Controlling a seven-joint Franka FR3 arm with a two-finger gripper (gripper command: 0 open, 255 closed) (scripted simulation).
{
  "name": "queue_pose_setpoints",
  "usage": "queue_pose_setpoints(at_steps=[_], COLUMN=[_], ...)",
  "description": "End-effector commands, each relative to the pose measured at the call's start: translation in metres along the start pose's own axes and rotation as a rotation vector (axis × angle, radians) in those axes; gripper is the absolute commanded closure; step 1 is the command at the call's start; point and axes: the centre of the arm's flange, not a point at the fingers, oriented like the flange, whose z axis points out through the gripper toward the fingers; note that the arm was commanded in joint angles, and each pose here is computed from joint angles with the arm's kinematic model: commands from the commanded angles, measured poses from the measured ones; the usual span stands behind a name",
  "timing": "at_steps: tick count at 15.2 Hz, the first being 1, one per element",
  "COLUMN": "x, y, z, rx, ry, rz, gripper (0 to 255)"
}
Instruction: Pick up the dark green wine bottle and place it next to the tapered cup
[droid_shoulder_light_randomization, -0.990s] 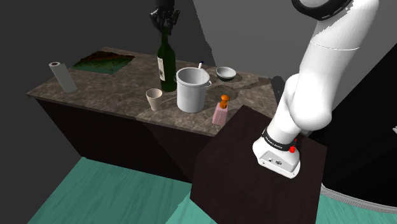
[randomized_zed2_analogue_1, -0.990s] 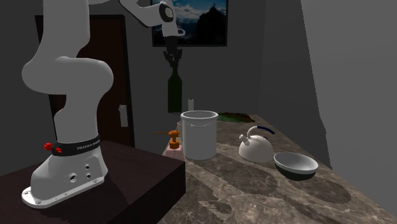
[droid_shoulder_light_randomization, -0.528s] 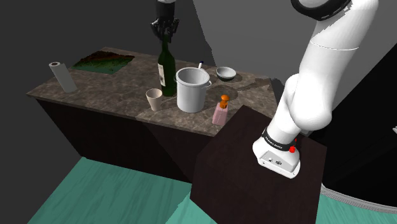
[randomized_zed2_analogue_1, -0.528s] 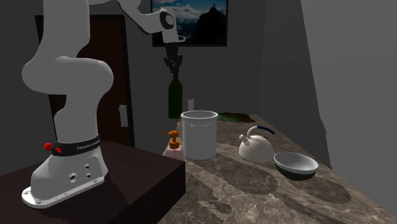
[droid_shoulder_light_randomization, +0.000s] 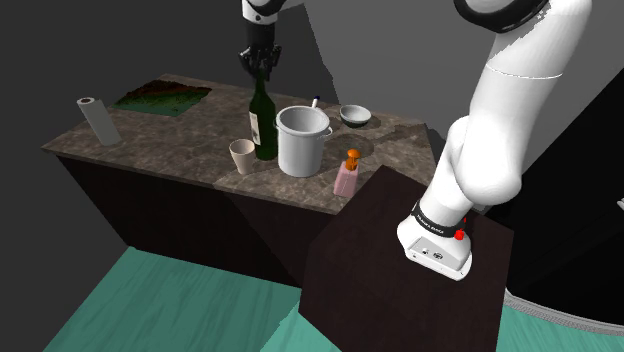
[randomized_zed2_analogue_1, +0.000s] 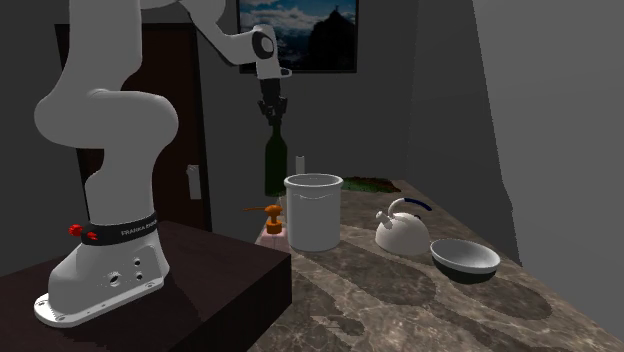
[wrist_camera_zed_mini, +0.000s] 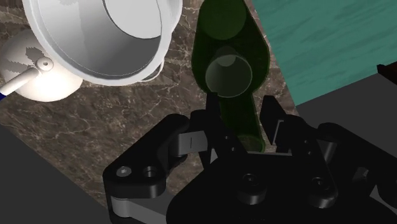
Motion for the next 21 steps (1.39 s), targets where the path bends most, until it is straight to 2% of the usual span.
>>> queue_pose_setpoints(at_steps=[1, 21], x=[-0.001, -0.012], y=[-0.001, -0.005], z=[0.011, 0.116], rx=[0.000, 0.000], ry=[0.001, 0.001], rz=[0.000, 0.000], gripper=[255, 255])
